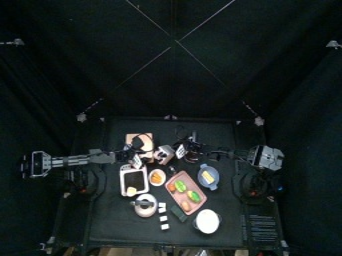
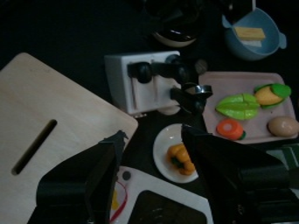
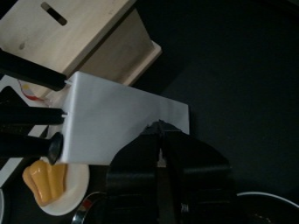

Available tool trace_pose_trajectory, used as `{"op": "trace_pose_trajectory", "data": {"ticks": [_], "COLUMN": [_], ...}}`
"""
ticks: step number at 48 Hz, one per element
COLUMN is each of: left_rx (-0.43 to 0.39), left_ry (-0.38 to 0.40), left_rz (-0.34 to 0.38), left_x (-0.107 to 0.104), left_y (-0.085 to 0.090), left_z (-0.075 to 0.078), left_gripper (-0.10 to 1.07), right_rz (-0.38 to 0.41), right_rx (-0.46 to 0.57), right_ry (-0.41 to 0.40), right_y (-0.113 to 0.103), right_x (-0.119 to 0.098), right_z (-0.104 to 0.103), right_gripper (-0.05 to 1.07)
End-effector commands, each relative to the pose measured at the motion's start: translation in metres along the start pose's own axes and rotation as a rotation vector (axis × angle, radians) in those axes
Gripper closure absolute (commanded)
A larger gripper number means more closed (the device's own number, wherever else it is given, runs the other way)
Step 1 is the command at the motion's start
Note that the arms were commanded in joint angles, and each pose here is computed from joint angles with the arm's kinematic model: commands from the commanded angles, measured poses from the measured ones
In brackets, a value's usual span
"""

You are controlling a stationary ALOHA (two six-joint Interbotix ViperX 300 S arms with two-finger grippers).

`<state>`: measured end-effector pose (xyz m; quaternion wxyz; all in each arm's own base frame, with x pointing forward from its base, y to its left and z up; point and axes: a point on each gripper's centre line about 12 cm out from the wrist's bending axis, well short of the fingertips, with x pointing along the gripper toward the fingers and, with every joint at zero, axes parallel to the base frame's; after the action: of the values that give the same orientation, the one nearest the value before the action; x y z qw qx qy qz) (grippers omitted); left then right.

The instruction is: Grab apple half

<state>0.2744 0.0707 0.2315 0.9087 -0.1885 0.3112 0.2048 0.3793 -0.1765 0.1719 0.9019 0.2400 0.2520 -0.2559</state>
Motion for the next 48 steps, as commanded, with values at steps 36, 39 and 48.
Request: {"op": "trace_pose_trajectory", "data": {"ticks": [36, 39, 48], "left_rx": [-0.18, -0.217, -0.281], "left_ry": [0.262, 0.244, 0.132], "left_rz": [0.221, 0.247, 0.339], "left_x": [-0.031, -0.027, -0.015], "left_y": [-0.037, -0.038, -0.034], "left_z": [-0.037, -0.042, -0.049], "left_gripper": [0.09, 0.09, 0.09], "right_rz": [0.196, 0.223, 0.245], "right_rx": [-0.096, -0.116, -0.131], "right_ry": [-0.075, -0.093, -0.104], "right_y": [0.054, 0.062, 0.059], "right_x": [-0.072, -0.082, -0.104], "right_z": [-0.028, -0.026, -0.037], "right_gripper": [0.66, 0.66, 0.66]}}
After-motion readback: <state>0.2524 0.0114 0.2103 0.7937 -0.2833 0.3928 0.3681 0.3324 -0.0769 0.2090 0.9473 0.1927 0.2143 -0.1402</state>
